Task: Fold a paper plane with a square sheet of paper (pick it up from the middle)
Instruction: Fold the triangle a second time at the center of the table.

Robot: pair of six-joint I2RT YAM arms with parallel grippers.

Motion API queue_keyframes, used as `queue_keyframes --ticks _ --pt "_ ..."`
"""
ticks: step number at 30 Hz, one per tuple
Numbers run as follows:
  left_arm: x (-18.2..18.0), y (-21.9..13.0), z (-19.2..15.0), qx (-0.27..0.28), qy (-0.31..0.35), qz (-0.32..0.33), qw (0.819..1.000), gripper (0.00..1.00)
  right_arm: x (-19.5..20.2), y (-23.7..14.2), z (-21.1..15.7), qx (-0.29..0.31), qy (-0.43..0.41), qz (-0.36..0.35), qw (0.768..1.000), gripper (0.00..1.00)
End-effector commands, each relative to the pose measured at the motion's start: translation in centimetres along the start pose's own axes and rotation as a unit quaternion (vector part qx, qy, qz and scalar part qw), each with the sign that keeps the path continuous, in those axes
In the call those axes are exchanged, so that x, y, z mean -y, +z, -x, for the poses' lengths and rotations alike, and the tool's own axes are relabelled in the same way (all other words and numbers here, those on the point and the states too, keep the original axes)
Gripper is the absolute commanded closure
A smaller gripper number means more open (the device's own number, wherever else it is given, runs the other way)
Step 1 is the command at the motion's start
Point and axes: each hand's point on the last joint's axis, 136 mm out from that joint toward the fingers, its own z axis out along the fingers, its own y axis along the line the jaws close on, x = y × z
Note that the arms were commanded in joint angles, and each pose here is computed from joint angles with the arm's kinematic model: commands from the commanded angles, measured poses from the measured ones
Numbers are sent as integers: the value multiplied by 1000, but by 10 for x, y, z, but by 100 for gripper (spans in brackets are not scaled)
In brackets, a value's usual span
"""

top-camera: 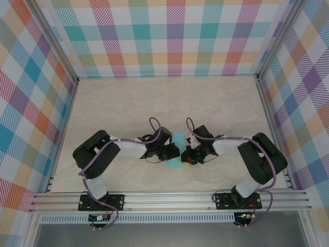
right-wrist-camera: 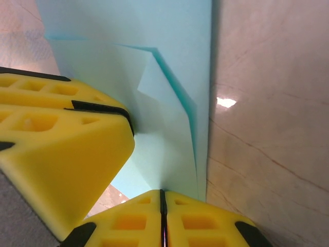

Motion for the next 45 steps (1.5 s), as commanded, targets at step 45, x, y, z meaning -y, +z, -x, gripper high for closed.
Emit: queue_keyframes --ticks 45 --pt "-76 -16 42 34 -32 75 996 83 67 15 -33 -46 43 -116 991 93"
